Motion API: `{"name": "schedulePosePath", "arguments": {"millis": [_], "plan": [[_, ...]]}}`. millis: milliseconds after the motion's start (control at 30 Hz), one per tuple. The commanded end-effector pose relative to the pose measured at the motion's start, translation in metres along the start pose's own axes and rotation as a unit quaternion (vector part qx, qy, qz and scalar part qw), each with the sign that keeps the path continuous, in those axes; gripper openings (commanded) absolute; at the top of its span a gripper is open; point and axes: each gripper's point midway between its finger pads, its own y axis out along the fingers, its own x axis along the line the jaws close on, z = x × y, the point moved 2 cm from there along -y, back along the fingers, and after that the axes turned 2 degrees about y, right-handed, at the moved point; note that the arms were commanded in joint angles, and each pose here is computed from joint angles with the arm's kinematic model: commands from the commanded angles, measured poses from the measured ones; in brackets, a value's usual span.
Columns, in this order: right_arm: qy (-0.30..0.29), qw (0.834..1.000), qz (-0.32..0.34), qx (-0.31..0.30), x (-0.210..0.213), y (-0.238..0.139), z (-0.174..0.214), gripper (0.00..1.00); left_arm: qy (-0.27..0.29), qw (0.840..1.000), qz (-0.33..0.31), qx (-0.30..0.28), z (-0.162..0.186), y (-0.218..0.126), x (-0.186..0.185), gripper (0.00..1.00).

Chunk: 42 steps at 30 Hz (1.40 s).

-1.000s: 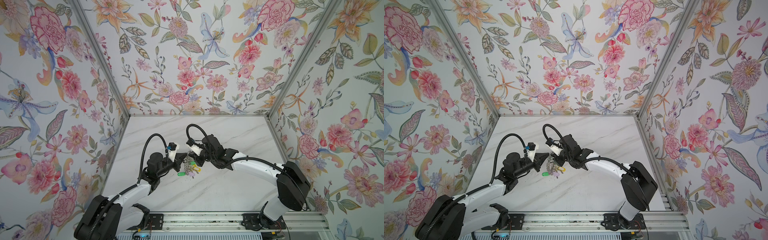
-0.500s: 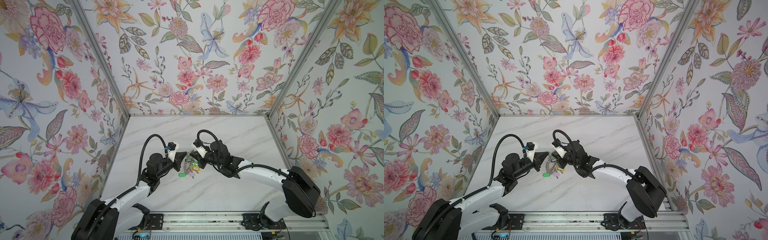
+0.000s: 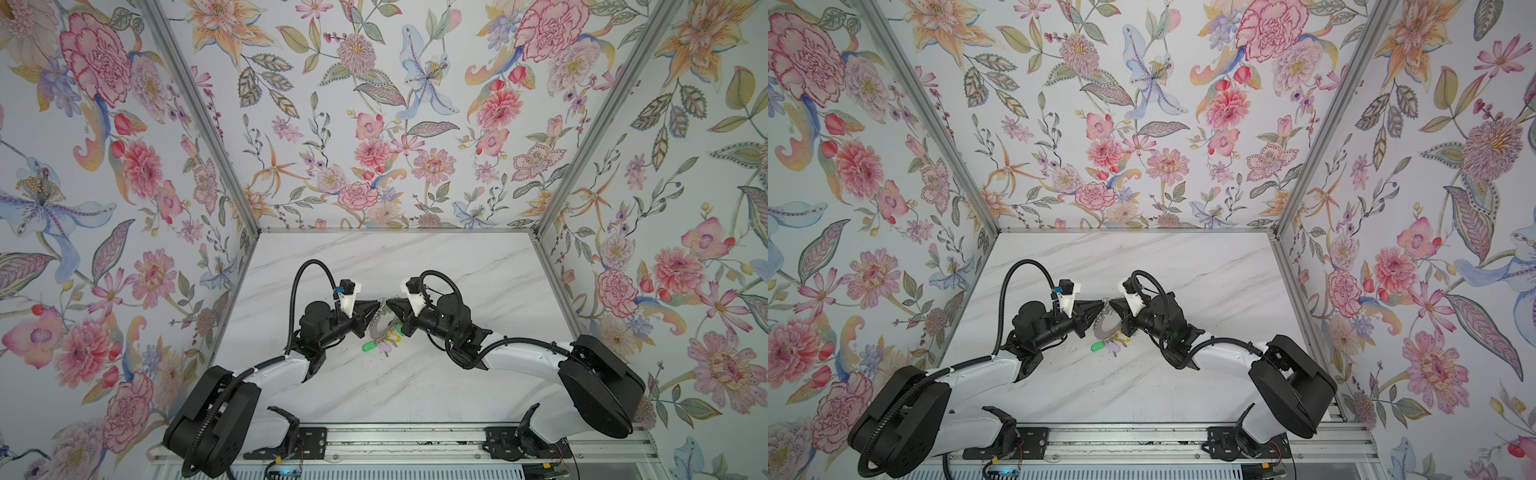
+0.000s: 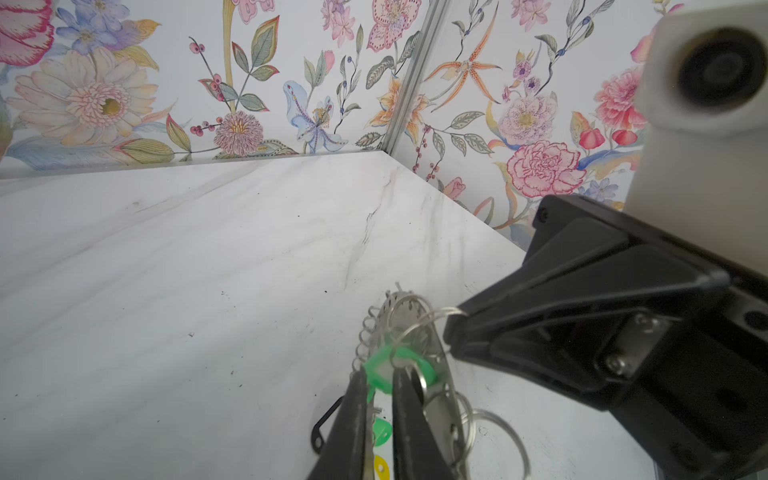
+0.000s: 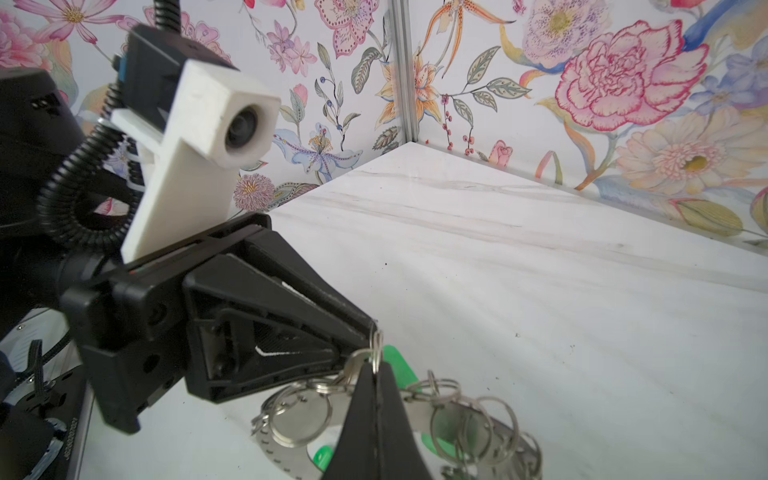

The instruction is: Remove the keys from the keyring

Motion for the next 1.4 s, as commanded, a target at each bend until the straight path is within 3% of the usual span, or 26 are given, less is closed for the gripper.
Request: {"name": "schedulePosePath", "arguments": {"millis": [0, 233, 400, 600, 900, 1133, 1367], "plan": [[-0.013, 0.995, -0.036, -0.097, 0.014, -0.015, -0.062, 0.00, -0.004, 0.999, -0.034, 0.011, -0.001, -0.002, 0.012, 0.21], [-0.021, 0.995, -0.050, -0.080, 0.013, -0.023, -0.064, 0.00, 0.013, 0.998, -0.058, -0.020, -0.028, -0.016, 0.017, 0.38], [-0.042, 0.996, -0.050, -0.059, 0.013, -0.023, -0.063, 0.00, 0.042, 0.996, -0.050, -0.053, -0.065, -0.025, 0.003, 0.43], [-0.075, 0.996, -0.050, -0.026, 0.017, -0.023, -0.059, 0.00, 0.089, 0.992, 0.019, -0.090, -0.101, -0.033, -0.031, 0.46], [-0.079, 0.994, -0.074, -0.016, 0.027, -0.024, -0.068, 0.00, 0.106, 0.984, 0.133, -0.052, -0.092, -0.012, -0.054, 0.40], [-0.075, 0.994, -0.082, -0.022, 0.029, -0.026, -0.073, 0.00, 0.094, 0.986, 0.133, -0.026, -0.074, -0.001, -0.047, 0.24], [-0.047, 0.994, -0.086, -0.049, 0.021, -0.032, -0.083, 0.00, 0.087, 0.988, 0.128, -0.019, -0.062, -0.005, -0.045, 0.22]]}}
